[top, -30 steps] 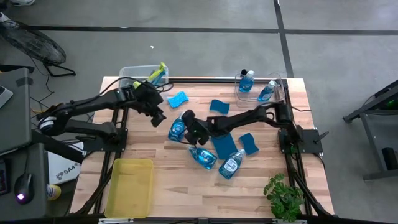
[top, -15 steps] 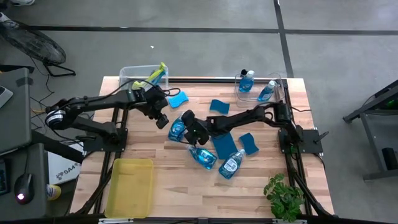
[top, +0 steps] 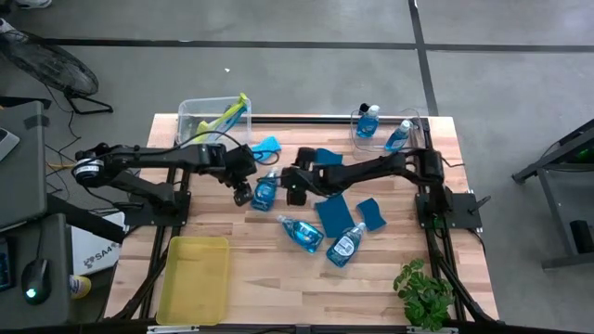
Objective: Pick & Place Kitchen Sink Supplies
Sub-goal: Put the top soap dispenser into the transparent bin
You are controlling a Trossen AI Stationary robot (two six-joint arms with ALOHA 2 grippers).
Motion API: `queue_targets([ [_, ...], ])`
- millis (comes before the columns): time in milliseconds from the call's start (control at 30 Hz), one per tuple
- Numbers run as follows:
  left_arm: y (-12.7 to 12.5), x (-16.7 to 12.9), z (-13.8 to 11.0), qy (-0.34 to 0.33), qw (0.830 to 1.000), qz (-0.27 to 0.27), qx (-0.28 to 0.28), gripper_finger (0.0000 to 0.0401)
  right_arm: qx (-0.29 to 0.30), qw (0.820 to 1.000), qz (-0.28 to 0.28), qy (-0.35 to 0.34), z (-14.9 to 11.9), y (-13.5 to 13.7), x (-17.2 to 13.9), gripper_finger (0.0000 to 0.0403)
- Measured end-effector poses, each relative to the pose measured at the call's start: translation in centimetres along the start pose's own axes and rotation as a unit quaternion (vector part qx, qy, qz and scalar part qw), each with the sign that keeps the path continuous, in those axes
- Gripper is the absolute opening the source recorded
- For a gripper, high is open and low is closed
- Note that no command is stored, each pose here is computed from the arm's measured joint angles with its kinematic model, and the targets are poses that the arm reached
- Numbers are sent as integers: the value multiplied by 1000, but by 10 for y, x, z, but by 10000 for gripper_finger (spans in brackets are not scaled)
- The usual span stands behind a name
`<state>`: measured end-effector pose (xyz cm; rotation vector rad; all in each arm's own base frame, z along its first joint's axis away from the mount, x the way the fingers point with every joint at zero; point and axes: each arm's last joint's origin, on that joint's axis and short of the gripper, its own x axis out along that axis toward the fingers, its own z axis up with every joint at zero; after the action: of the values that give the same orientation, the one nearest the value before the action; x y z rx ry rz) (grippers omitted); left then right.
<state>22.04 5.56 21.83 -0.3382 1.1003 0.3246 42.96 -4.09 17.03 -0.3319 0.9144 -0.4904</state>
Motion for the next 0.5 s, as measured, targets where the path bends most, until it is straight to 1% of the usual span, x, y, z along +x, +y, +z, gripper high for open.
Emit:
queue_targets([
  [67, -3, 1, 2, -11, 1000, 3, 16, 209, 65, 998, 17, 4, 1, -7, -8, 220],
  [133, -6, 2, 2, -16, 999, 4, 32, 209, 126, 991, 38, 12, 1, -13, -12, 220],
  [200, -9, 5, 2, -32, 998, 0, 58, 209, 168, 983, 77, 12, 2, -16, -13, 220],
  [267, -11, 12, -4, -35, 996, -4, 77, 209, 194, 973, 120, 17, 2, -16, -11, 220],
  [333, -10, 19, -12, -25, 997, -4, 79, 209, 205, 967, 152, 25, 0, -14, -8, 220],
  [400, -8, 25, -17, -24, 997, -4, 75, 209, 219, 962, 163, 29, -3, -11, -6, 220],
  [500, -5, 33, -26, -27, 997, -6, 68, 209, 262, 950, 170, 5, -13, -10, -2, 220],
])
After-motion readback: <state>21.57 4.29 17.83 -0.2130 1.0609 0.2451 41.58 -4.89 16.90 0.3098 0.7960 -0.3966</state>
